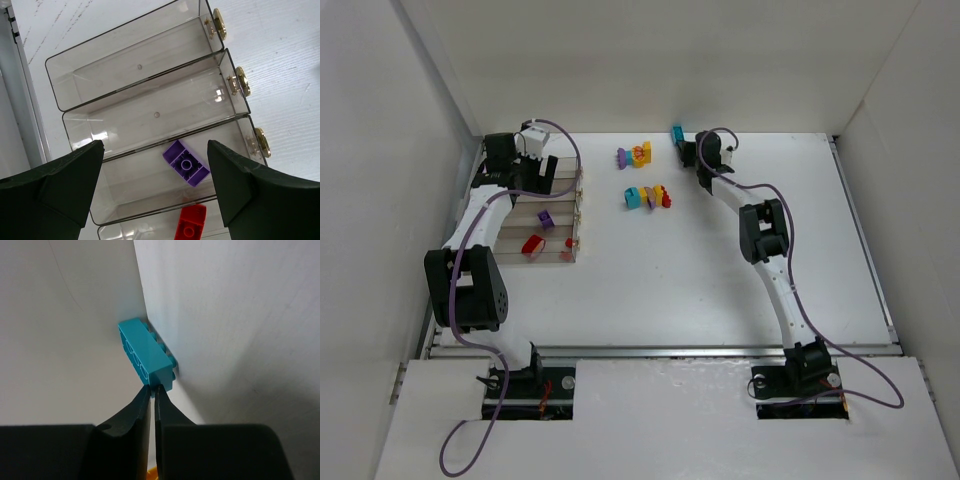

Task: Sort the legos into containers by color

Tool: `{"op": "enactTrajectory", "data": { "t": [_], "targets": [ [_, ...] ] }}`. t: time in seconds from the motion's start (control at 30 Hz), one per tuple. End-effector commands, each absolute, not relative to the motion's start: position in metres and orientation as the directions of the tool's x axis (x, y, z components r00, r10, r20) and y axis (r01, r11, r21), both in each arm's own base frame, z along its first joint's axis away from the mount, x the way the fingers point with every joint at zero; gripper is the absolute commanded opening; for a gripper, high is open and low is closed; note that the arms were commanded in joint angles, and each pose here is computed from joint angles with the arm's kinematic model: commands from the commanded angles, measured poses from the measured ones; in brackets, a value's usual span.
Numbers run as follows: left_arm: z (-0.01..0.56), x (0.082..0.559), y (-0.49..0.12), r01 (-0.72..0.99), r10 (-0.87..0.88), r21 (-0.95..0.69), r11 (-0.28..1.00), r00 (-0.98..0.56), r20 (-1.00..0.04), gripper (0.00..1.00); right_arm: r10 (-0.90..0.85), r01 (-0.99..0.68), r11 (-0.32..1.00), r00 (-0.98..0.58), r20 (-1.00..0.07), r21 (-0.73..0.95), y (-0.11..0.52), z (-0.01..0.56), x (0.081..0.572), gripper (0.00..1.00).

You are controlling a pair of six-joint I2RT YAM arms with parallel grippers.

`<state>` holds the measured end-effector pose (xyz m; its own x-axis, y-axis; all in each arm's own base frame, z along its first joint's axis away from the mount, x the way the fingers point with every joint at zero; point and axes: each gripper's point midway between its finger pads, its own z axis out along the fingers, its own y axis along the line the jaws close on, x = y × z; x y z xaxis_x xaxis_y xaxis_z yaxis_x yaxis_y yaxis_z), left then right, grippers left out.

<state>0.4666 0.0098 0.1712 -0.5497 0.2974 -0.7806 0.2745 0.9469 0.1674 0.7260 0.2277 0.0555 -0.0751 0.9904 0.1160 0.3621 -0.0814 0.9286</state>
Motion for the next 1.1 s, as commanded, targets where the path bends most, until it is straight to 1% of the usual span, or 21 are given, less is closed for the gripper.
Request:
{"op": "enactTrajectory", "data": {
  "t": [0.0,0.07,0.13,0.2,0.23,0.3,0.33,0.4,0.6,0.63,0.8,0.9,0.93,0.97,1.03,1.07],
  "targets": [
    [0.192,0.468,0.011,0.26,0.293,0.179,0.949,-0.515,-0.806,0.82,0.983,0.435,-0.16,-0.014,0.185,0.886,0.212,0.03,0.722,0.05],
    [0.192,0.468,0.013,0.253,0.293,0.184,0.95,-0.517,-0.804,0.82,0.981,0.43,-0.162,-0.024,0.191,0.888,0.215,0.032,0.722,0.0],
    [0.192,0.468,0.013,0.253,0.293,0.184,0.95,-0.517,-0.804,0.82,0.982,0.439,-0.16,-0.023,0.189,0.884,0.214,0.027,0.721,0.0],
    [0.192,0.468,0.013,0.253,0.293,0.184,0.95,-0.517,-0.804,0.82,0.98,0.435,-0.161,-0.032,0.194,0.886,0.216,0.036,0.72,0.0],
    [0.192,0.468,0.013,0.253,0.293,0.184,0.95,-0.517,-0.804,0.82,0.982,0.457,-0.155,-0.027,0.188,0.876,0.214,0.023,0.716,0.0],
    [0.192,0.468,0.013,0.253,0.293,0.184,0.95,-0.517,-0.804,0.82,0.98,0.456,-0.156,-0.037,0.194,0.876,0.216,0.031,0.714,0.0],
    [0.192,0.468,0.013,0.253,0.293,0.184,0.95,-0.517,-0.804,0.82,0.981,0.474,-0.151,-0.033,0.189,0.868,0.215,0.021,0.711,0.0],
    [0.192,0.468,0.013,0.253,0.293,0.184,0.95,-0.517,-0.804,0.82,0.98,0.449,-0.147,-0.053,0.191,0.881,0.217,0.038,0.71,0.0],
    [0.196,0.467,0.013,0.251,0.294,0.187,0.95,-0.51,-0.809,0.82,0.981,0.482,-0.139,-0.054,0.187,0.865,0.215,0.026,0.696,0.0],
    [0.196,0.467,0.013,0.251,0.294,0.187,0.95,-0.51,-0.809,0.82,0.98,0.465,-0.143,-0.058,0.191,0.874,0.215,0.035,0.698,0.0],
    [0.197,0.465,0.011,0.258,0.294,0.182,0.949,-0.507,-0.81,0.82,0.976,0.472,-0.118,-0.106,0.189,0.873,0.222,0.039,0.691,0.0],
    [0.198,0.466,0.009,0.259,0.285,0.173,0.95,-0.5,-0.818,0.82,0.977,0.448,-0.069,-0.151,0.151,0.891,0.224,0.056,0.685,0.0],
    [0.198,0.466,0.009,0.259,0.285,0.173,0.95,-0.5,-0.818,0.82,0.979,0.456,-0.043,-0.16,0.129,0.889,0.223,0.05,0.68,0.0],
    [0.202,0.465,0.007,0.266,0.285,0.17,0.949,-0.489,-0.824,0.82,0.979,0.432,0.009,-0.188,0.08,0.902,0.218,0.064,0.678,0.0],
    [0.204,0.467,0.007,0.264,0.285,0.173,0.949,-0.482,-0.829,0.82,0.972,0.419,0.09,-0.233,0.012,0.903,0.218,0.067,0.67,0.0],
    [0.204,0.467,0.006,0.272,0.285,0.168,0.948,-0.479,-0.83,0.82,0.959,0.381,0.165,-0.279,-0.057,0.91,0.219,0.08,0.666,0.0]
  ]
}}
